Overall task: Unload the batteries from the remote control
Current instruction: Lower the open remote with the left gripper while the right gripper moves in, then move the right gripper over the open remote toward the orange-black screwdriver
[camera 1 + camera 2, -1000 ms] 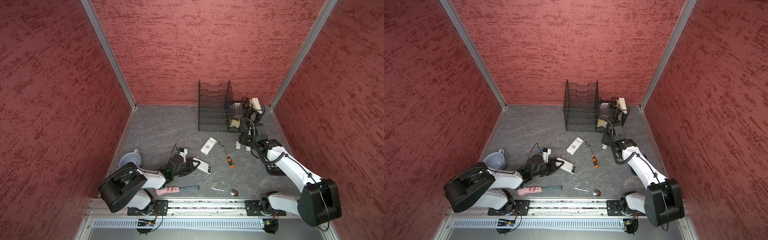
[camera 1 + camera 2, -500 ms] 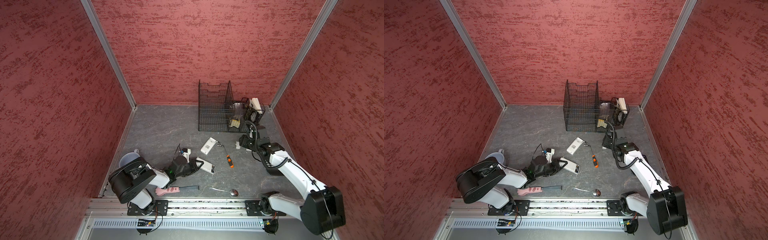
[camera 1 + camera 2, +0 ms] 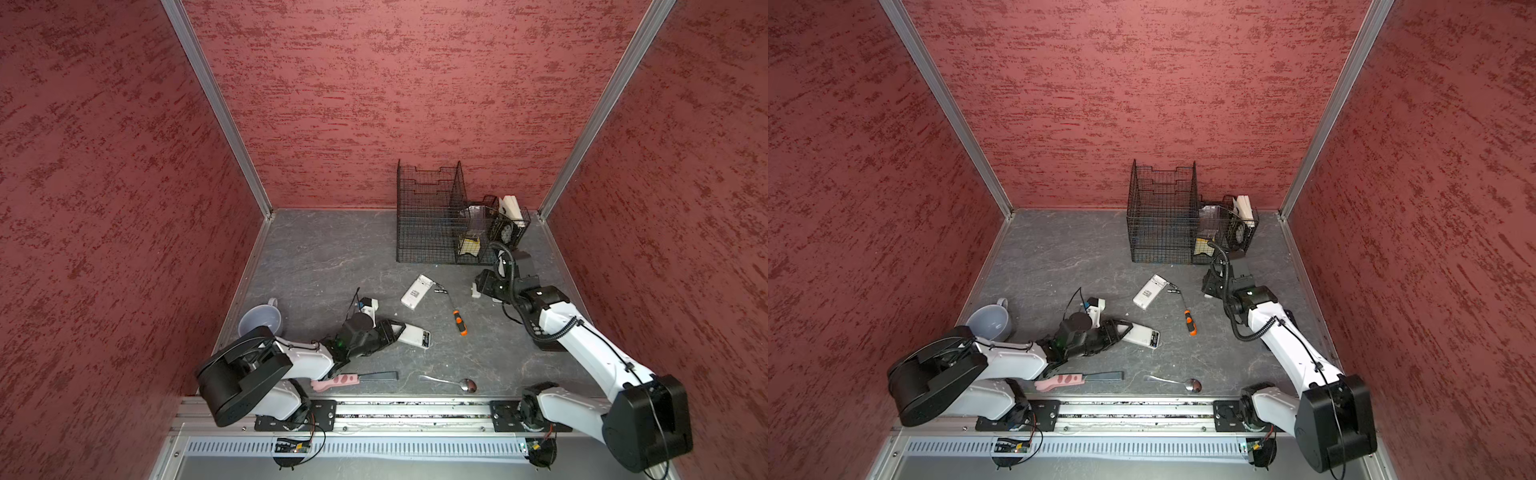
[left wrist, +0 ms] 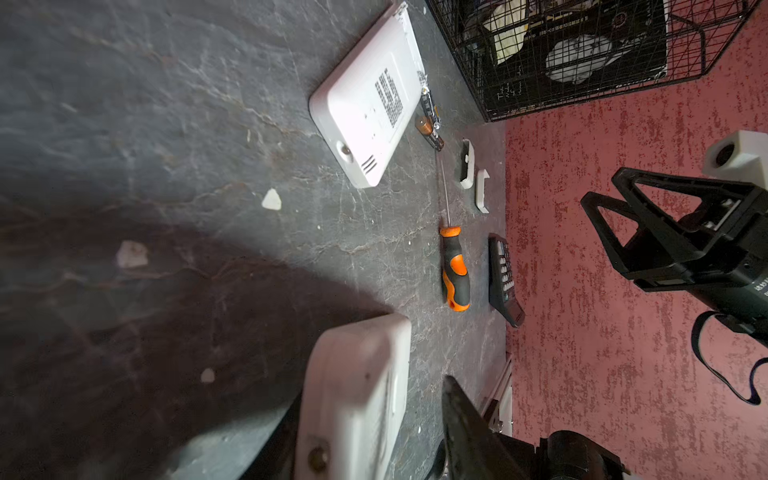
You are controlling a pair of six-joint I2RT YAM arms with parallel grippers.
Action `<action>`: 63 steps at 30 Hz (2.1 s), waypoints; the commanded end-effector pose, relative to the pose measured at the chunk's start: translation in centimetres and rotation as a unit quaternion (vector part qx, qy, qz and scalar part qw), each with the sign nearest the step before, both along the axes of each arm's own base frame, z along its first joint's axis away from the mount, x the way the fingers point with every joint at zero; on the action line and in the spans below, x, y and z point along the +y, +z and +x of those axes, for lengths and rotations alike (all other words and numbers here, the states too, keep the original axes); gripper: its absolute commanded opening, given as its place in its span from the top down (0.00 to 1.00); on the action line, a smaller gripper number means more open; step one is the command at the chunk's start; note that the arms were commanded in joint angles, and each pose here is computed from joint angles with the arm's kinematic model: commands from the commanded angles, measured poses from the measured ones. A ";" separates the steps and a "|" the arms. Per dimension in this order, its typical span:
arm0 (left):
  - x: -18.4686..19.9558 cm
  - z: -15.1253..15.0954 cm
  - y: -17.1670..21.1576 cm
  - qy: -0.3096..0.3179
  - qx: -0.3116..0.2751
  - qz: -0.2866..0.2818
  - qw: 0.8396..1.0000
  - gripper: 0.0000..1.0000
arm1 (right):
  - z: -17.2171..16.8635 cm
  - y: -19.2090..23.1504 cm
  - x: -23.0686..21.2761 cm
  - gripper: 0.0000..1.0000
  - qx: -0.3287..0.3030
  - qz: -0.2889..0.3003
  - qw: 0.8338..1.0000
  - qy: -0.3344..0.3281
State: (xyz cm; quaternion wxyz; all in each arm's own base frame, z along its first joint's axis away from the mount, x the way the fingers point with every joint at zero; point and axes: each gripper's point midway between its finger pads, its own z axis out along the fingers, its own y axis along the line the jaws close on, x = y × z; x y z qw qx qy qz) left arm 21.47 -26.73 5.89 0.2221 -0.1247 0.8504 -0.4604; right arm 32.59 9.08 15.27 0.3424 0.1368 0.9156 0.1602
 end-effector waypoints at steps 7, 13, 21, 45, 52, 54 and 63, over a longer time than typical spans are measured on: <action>2.9 -1.7 -2.9 0.002 0.026 0.089 0.996 0.50 | -0.6 1.1 1.2 0.42 -0.014 0.015 1.000 0.010; 3.2 -2.5 -3.5 -0.002 0.038 0.102 0.994 0.50 | -1.6 1.2 2.7 0.42 -0.011 0.014 0.999 0.027; 5.1 -4.0 -3.8 0.013 0.059 0.132 0.989 0.47 | -5.9 -0.3 6.3 0.45 0.021 0.008 0.998 0.061; 6.4 -0.4 2.6 -0.022 0.015 0.158 0.987 0.46 | -17.0 -6.7 16.1 1.00 0.111 -0.006 0.985 0.136; 6.2 0.2 2.4 -0.017 0.013 0.156 0.988 0.46 | -17.7 -7.4 16.1 1.00 0.121 -0.014 0.983 0.139; 6.1 0.4 2.3 -0.016 0.014 0.154 0.988 0.46 | -17.9 -7.7 16.0 1.00 0.124 -0.011 0.982 0.139; 5.9 1.5 1.9 -0.016 0.019 0.146 0.989 0.46 | -18.3 -10.9 16.6 1.00 0.149 -0.008 0.980 0.135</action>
